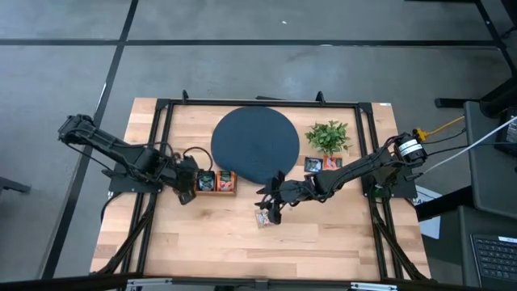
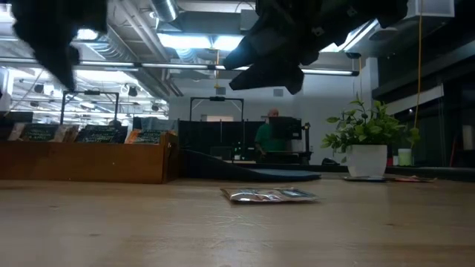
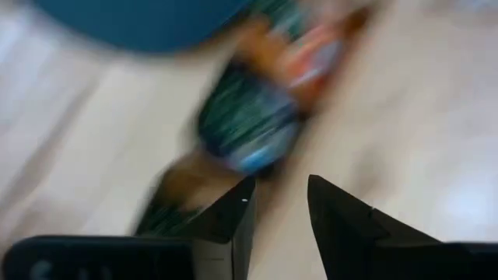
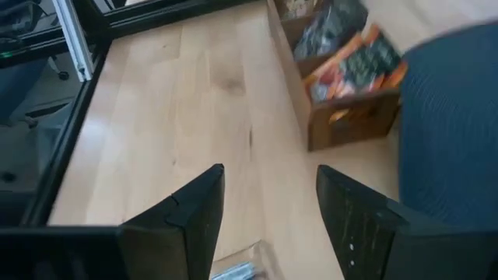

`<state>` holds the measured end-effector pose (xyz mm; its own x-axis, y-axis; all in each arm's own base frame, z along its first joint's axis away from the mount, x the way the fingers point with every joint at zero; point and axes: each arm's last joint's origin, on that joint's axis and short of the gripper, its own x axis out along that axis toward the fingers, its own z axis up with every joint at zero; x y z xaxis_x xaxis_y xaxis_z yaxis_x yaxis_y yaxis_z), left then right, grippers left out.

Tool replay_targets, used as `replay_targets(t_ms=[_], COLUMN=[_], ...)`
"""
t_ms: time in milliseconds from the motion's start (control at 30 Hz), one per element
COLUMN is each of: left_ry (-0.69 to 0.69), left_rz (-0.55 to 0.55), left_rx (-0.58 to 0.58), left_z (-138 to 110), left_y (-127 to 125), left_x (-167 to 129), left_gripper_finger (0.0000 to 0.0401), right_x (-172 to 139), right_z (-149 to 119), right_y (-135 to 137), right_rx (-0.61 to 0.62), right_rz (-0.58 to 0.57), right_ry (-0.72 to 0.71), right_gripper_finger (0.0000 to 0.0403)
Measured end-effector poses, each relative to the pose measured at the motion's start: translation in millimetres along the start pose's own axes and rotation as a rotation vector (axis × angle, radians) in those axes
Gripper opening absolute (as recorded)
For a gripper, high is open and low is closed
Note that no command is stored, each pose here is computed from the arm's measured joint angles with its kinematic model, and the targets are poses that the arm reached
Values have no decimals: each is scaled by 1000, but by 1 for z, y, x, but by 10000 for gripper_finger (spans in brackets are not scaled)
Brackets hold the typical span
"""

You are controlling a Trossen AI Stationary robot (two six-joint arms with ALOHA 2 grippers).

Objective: Pick & Place Tea
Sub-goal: Put the brown tea bag into the left section of the wooden organizer

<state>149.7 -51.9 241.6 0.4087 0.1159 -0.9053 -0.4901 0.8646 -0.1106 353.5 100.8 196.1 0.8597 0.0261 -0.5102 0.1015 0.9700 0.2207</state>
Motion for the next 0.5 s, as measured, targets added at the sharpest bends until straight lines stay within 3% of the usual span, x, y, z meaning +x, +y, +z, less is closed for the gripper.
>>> replay_targets(t_ms=[133, 200, 500], left_ry=[-179, -262, -297], left_rz=[-264, -339, -323], left_rx=[106, 160, 367], left_z=[17, 24, 34], left_y=[-28, -42, -86], left_x=[-4, -3, 51], left_gripper_finger=[113, 113, 82], right_x=[0, -1, -11], right_z=[-6, -13, -40], right_y=[-1, -3, -3], right_rx=[65, 103, 225], right_rz=[12, 2, -60], right_ry=[81, 153, 440], right_gripper_finger=[204, 204, 204])
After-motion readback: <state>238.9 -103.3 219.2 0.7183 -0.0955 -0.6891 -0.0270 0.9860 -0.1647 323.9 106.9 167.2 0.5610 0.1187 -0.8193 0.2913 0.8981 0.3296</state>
